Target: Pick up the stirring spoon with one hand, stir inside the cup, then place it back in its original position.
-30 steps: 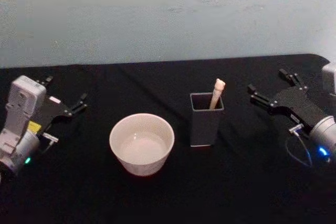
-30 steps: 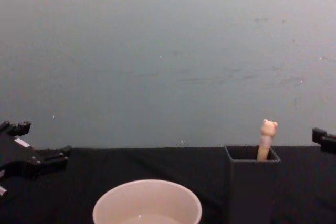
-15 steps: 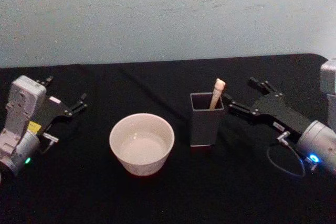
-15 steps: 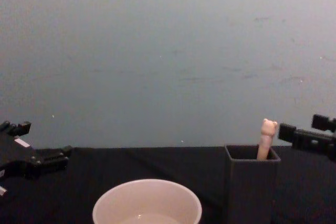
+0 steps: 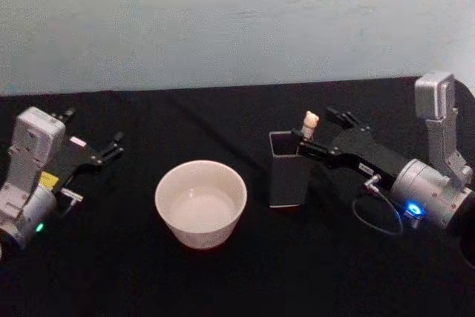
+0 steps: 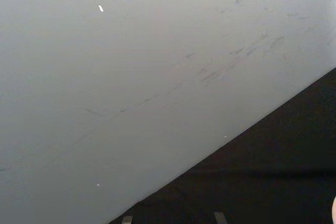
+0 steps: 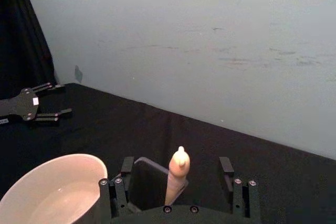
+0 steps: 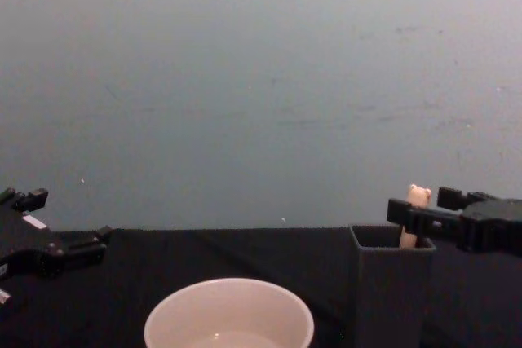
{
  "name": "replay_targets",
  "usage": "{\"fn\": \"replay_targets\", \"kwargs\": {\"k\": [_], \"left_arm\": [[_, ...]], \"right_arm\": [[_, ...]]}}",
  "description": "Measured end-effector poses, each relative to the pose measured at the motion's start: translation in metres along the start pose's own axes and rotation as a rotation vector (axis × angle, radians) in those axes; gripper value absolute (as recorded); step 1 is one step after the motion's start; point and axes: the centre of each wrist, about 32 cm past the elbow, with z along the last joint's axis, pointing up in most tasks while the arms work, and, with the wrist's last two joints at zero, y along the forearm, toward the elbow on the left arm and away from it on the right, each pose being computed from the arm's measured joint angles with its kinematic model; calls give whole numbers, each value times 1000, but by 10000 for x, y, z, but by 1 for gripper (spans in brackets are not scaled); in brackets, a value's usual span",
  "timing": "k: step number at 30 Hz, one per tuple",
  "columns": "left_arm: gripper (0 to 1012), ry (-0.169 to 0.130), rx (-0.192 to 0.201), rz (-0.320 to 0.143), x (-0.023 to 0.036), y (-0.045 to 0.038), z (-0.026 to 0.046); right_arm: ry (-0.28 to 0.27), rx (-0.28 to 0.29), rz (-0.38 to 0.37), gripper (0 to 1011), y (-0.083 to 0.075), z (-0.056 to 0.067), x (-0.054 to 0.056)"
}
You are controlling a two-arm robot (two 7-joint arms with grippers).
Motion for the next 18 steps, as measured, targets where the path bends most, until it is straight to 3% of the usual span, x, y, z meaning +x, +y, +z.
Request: {"fn": "replay_targets", "kwargs": {"k": [18], "left_arm": [[1001, 0, 0, 0, 0, 0, 0]], "right_arm": [[29, -8, 23, 1002, 203, -30, 75]]}}
